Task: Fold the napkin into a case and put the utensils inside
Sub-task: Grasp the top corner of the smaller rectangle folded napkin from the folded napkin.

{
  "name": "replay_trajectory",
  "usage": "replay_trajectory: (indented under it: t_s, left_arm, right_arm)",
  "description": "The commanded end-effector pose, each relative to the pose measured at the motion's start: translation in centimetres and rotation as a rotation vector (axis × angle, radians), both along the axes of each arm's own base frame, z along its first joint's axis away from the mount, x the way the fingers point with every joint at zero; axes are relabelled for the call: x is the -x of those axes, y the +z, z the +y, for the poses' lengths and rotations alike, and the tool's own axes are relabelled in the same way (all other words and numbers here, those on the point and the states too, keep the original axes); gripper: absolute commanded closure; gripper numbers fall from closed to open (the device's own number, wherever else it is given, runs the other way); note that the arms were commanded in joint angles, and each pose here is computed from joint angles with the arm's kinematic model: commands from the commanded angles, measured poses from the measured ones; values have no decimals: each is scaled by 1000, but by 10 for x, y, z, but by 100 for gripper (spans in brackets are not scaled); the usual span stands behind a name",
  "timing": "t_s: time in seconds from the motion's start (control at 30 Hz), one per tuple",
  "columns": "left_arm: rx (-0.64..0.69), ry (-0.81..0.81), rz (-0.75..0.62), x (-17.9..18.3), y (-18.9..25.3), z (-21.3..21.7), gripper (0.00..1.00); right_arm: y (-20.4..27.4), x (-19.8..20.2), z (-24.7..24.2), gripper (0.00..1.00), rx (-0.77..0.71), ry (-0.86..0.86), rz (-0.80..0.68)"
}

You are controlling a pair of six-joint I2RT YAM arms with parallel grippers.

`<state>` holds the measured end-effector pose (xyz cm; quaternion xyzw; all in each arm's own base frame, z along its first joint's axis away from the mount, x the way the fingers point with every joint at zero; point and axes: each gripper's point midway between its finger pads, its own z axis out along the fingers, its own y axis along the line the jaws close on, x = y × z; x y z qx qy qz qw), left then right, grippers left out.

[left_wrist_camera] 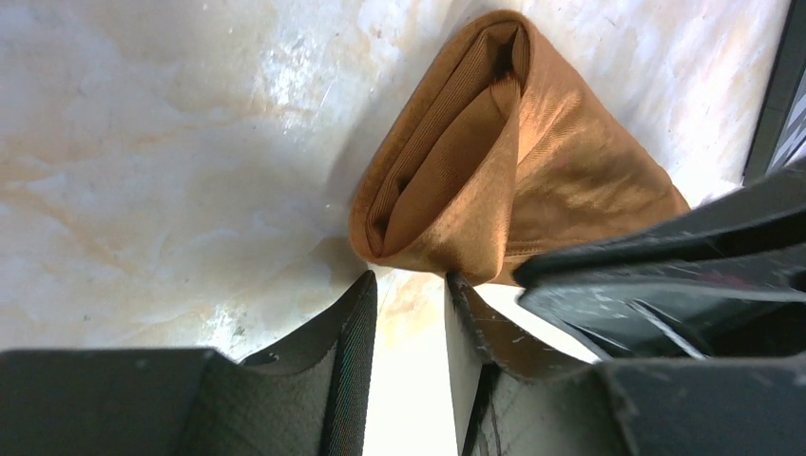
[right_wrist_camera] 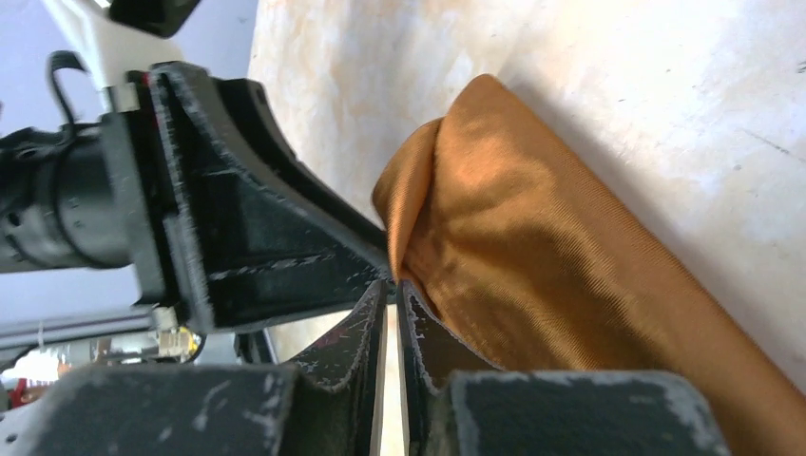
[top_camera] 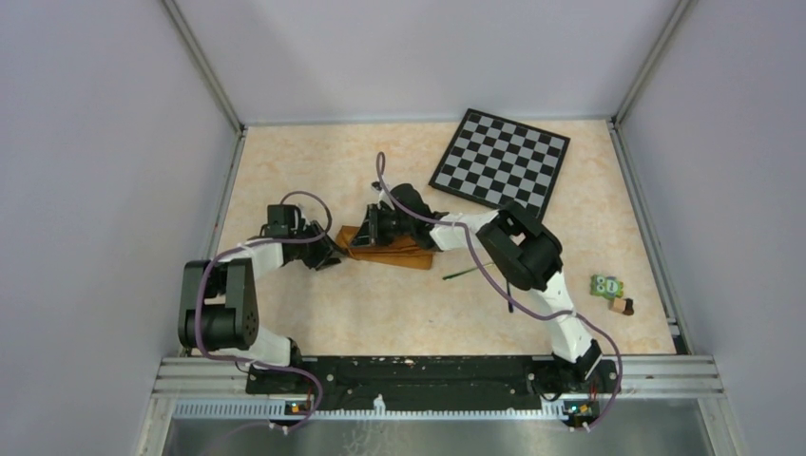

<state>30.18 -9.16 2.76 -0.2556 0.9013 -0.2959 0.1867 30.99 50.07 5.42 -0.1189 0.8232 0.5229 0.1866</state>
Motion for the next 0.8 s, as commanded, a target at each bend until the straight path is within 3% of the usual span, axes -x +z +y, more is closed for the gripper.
replay_trajectory:
  t_s: [0.0, 0.23, 0.5, 0.63, 0.77]
  left_arm:
    - [-72, 5, 33, 18, -15, 10, 62]
    - [-61, 14, 53, 19, -25, 8, 66]
    - [-86, 30, 74, 4, -35, 14, 66]
    - [-86, 38, 90, -7, -39, 14, 66]
    - [-136, 52, 91, -13, -38, 23, 65]
  right_arm:
    - [44, -2, -11, 92, -51, 34, -75]
    - [19, -2, -10, 100, -23, 38, -56]
    - [-35, 19, 22, 100, 106, -1, -49]
    - [-16, 35, 46, 100, 76, 43, -57]
    - [36, 33, 31, 100, 30, 28, -93]
